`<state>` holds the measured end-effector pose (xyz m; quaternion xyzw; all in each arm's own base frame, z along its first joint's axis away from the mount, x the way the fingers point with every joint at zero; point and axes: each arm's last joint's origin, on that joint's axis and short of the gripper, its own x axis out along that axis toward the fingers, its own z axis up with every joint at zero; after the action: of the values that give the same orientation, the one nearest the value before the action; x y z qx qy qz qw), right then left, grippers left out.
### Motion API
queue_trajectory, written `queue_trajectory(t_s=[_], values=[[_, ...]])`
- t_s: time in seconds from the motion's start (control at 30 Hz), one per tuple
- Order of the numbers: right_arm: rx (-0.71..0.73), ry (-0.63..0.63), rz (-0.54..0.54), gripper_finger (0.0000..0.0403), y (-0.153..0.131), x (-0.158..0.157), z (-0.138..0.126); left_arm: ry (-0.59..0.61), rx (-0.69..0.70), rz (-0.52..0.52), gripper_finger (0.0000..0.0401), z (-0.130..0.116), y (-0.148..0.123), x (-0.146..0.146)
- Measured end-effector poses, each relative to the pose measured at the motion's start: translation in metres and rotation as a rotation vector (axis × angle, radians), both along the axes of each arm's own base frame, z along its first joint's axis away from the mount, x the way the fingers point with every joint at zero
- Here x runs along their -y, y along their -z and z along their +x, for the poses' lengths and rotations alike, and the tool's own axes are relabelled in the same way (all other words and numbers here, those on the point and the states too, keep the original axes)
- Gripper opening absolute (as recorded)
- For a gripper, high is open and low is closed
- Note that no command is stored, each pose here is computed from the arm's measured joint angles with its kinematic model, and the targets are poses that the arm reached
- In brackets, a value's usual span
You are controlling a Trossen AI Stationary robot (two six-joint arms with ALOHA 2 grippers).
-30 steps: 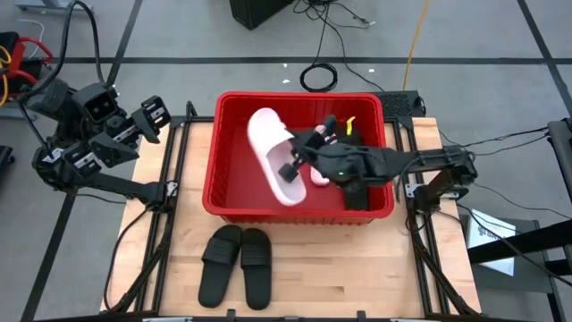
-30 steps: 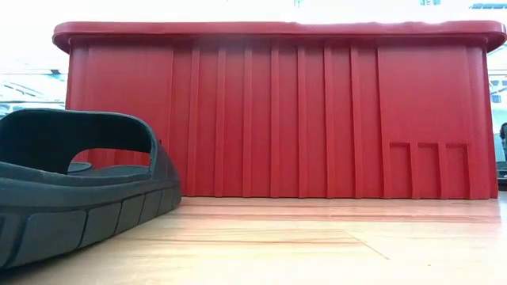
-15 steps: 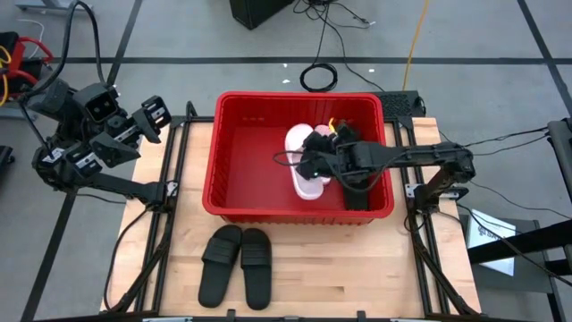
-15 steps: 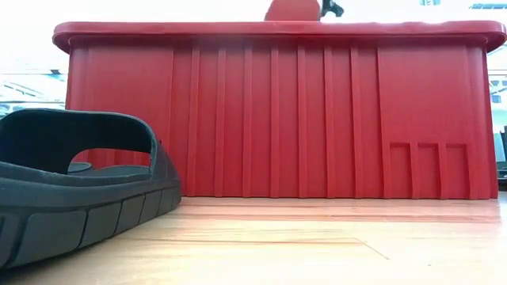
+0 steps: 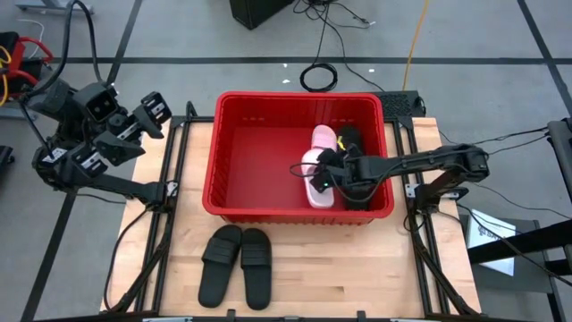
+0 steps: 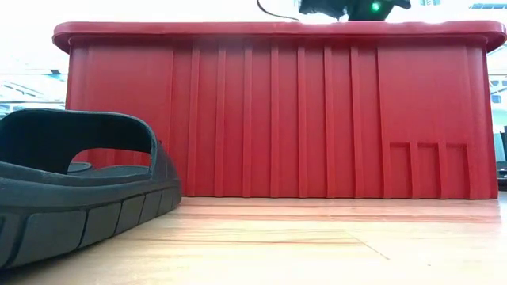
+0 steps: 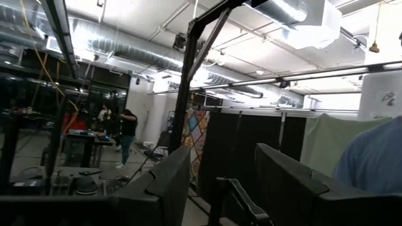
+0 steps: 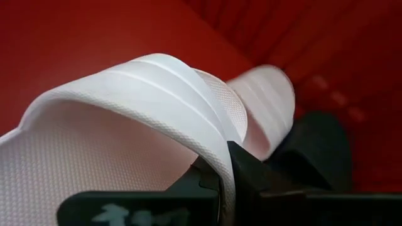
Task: Pick and place slides into bin
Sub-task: Put the pink slide into the red bin
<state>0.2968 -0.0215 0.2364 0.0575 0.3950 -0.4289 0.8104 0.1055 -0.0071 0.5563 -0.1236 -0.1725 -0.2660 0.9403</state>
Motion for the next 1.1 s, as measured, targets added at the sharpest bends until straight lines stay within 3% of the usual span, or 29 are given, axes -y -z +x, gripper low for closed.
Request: queue_trajectory(t_s=[0.23,0.73,0.93,1.1], values=[[0.008,0.040,0.023,0.0002,0.019,0.011,-0.022,-0.023,0.006,0.002,0.0186,0.000,0.000,-0.001],[-0.039,0.021,0.023,0.0007,0.046,0.034,-0.034,-0.013,-0.005,-0.019,0.0186,0.000,0.000,-0.001],[-0.015,-0.055,0.066,0.0031,0.058,0.033,-0.035,-0.012,-0.007,-0.022,0.0186,0.000,0.000,-0.001],[0.009,-0.026,0.082,0.0062,0.059,0.033,-0.035,-0.012,-0.007,-0.023,0.0186,0.000,0.000,-0.001]])
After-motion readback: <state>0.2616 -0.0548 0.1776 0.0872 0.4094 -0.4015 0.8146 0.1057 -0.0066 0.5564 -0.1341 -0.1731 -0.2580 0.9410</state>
